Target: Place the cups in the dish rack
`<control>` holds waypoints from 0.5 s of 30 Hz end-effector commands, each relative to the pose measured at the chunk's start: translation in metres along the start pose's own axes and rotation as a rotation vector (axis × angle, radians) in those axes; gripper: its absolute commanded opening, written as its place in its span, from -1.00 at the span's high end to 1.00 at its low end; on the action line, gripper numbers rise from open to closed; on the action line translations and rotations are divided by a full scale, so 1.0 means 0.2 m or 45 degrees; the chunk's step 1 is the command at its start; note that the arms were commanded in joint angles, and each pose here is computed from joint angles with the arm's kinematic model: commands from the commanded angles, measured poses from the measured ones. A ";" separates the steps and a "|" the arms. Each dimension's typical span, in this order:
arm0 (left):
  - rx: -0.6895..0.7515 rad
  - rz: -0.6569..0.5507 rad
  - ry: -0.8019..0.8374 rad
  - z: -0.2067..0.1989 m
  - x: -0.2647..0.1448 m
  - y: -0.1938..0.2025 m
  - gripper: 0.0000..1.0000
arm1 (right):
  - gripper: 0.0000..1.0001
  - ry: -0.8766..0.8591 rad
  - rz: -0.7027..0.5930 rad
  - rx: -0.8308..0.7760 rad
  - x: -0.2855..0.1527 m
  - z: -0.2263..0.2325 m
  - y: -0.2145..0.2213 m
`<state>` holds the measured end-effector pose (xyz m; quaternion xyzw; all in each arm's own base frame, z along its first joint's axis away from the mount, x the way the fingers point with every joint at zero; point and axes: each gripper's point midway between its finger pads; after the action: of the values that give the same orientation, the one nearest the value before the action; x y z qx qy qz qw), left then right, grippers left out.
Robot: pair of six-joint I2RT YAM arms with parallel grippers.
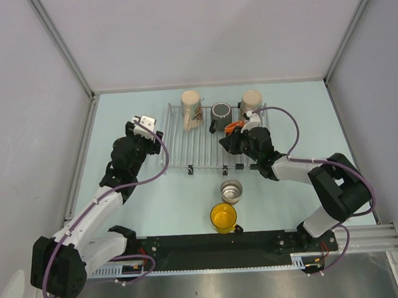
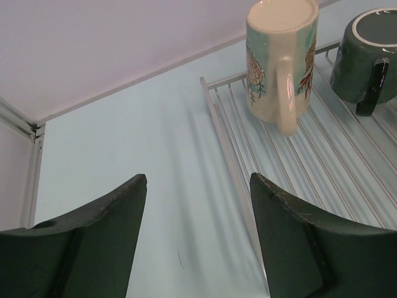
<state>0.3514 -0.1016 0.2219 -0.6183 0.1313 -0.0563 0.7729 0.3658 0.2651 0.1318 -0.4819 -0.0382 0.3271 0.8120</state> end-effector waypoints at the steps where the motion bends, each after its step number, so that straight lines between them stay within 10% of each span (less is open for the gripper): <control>1: -0.042 -0.073 -0.006 0.01 -0.01 -0.06 -0.45 | 1.00 -0.106 -0.109 -0.058 0.05 0.12 -0.13; 15: -0.038 -0.098 -0.003 0.02 -0.02 -0.06 -0.45 | 1.00 0.131 -0.075 -0.018 -0.09 0.05 -0.06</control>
<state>0.3491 -0.1003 0.2210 -0.6202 0.1267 -0.0616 0.7717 0.3633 0.2687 0.1250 -0.4914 -0.0184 0.3228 0.8087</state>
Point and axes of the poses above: each gripper's point midway between its finger pads, its own x axis out along the fingers, its own z axis along the line the jaws close on, y = z × x, and after that the axes turned 2 degrees about -x, right-handed
